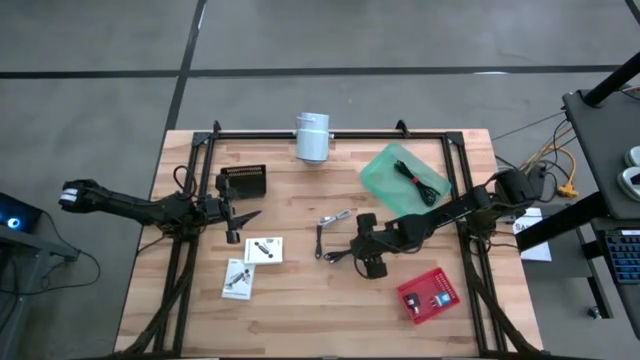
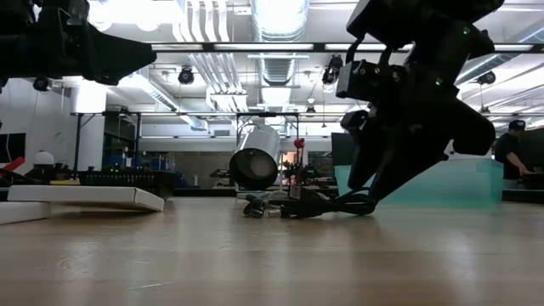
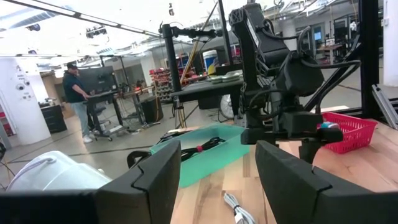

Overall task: Pick and place items into bin
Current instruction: Put the right black charger cable into the green bin, then put the white charger cable into the green bin

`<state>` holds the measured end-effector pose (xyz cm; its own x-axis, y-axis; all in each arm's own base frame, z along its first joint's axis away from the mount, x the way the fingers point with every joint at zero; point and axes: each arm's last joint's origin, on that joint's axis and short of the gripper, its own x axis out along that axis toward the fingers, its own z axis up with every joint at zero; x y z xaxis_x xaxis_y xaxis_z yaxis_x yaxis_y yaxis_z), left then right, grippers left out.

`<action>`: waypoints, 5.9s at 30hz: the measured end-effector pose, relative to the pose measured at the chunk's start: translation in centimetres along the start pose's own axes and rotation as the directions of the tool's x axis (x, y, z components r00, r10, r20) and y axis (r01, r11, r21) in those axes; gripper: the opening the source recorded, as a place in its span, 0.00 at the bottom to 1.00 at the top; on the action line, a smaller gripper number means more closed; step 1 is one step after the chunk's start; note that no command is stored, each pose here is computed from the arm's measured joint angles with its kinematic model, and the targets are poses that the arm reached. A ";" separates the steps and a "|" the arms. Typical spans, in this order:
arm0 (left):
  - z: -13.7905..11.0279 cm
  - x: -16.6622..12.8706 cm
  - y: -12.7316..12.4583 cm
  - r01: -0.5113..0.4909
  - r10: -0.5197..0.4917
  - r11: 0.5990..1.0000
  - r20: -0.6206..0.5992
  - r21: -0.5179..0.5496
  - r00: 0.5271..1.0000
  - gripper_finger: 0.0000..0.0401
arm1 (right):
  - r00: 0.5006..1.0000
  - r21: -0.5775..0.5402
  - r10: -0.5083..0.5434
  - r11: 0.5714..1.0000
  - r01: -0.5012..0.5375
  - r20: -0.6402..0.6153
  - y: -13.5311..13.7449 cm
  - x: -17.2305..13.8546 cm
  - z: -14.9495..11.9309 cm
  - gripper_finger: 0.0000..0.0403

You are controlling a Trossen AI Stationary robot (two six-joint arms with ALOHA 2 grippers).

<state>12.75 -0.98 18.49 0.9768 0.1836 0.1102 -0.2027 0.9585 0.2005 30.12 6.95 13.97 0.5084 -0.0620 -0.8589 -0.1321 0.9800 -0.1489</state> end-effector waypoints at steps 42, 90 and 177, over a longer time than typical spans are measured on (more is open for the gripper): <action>0.0 0.0 0.0 -0.001 0.001 1.000 0.000 0.000 1.000 0.48 | 0.989 -0.013 -0.073 0.997 0.076 0.131 -1.1 -4.6 1.2 0.02; 0.0 0.0 0.0 0.000 0.000 1.000 0.000 0.000 1.000 0.48 | 0.856 0.607 -0.479 0.626 0.489 -0.196 -7.8 -11.2 -5.7 0.24; 0.0 0.0 0.0 0.001 -0.001 1.000 -0.004 0.002 1.000 0.48 | 0.939 0.492 -0.215 0.808 0.325 -0.267 -18.6 -13.0 -2.8 0.05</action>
<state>12.78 -0.98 18.45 0.9772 0.1835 0.1063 -0.2020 0.9582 0.2027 23.64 -11.00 26.53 0.2792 -0.3198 -0.9054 0.4769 0.8646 -0.1583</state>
